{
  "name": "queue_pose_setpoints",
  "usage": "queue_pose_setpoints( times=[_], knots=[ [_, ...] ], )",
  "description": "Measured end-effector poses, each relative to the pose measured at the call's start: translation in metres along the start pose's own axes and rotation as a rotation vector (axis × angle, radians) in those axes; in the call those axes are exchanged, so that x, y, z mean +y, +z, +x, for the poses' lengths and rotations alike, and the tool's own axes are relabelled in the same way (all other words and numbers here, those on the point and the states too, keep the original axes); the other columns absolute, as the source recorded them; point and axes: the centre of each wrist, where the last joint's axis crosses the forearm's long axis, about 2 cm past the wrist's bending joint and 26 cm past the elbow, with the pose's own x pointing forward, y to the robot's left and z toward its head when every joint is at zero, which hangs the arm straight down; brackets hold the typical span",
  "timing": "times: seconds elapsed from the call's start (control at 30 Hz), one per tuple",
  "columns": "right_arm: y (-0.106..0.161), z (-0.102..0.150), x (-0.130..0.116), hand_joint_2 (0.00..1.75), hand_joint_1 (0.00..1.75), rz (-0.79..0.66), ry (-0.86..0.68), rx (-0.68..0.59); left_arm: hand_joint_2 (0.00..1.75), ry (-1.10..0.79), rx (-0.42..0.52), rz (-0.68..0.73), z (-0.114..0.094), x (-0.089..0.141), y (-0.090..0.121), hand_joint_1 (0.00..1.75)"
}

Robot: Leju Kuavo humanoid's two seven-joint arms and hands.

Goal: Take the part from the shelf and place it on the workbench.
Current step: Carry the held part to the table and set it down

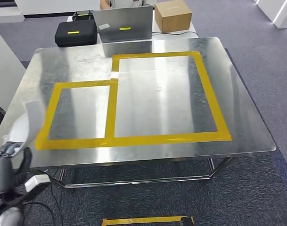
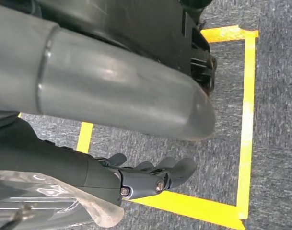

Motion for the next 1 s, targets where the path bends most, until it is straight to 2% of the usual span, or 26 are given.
queue_pose_setpoints(
  times=[0.1,0.2,0.3,0.4,0.53,0.67,0.7,0.87,1.0],
  knots=[
    [0.000,-0.001,0.000,0.00,0.00,0.008,0.001,0.006,1.75,-0.129,0.123,-0.035,-0.074,0.014,-0.001,1.75],
    [0.001,-0.001,0.001,0.00,0.00,0.009,0.004,0.013,1.75,-0.239,0.270,-0.056,-0.144,0.041,0.005,1.75],
    [0.002,-0.005,0.002,0.00,0.00,0.012,0.003,0.024,1.75,-0.304,0.376,-0.064,-0.188,0.066,0.015,1.75],
    [0.003,-0.006,0.004,0.00,0.00,0.017,0.004,0.030,1.75,-0.331,0.431,-0.077,-0.205,0.075,0.022,1.75],
    [0.002,-0.005,0.004,0.00,0.00,0.018,0.004,0.029,1.75,-0.336,0.443,-0.077,-0.208,0.077,0.022,1.75],
    [0.008,-0.019,0.006,0.00,0.00,0.017,0.004,0.062,1.75,-0.318,0.523,-0.157,-0.207,0.060,0.047,1.75],
    [0.008,-0.019,0.006,0.00,0.00,0.017,0.005,0.063,1.75,-0.328,0.538,-0.162,-0.208,0.061,0.047,1.75],
    [0.009,-0.021,0.007,0.00,0.00,0.016,0.005,0.089,1.75,-0.383,0.651,-0.180,-0.228,0.082,0.052,1.75],
    [0.006,-0.014,0.005,0.00,0.00,0.009,0.007,0.078,1.75,-0.410,0.672,-0.161,-0.241,0.097,0.045,1.75]
  ],
)
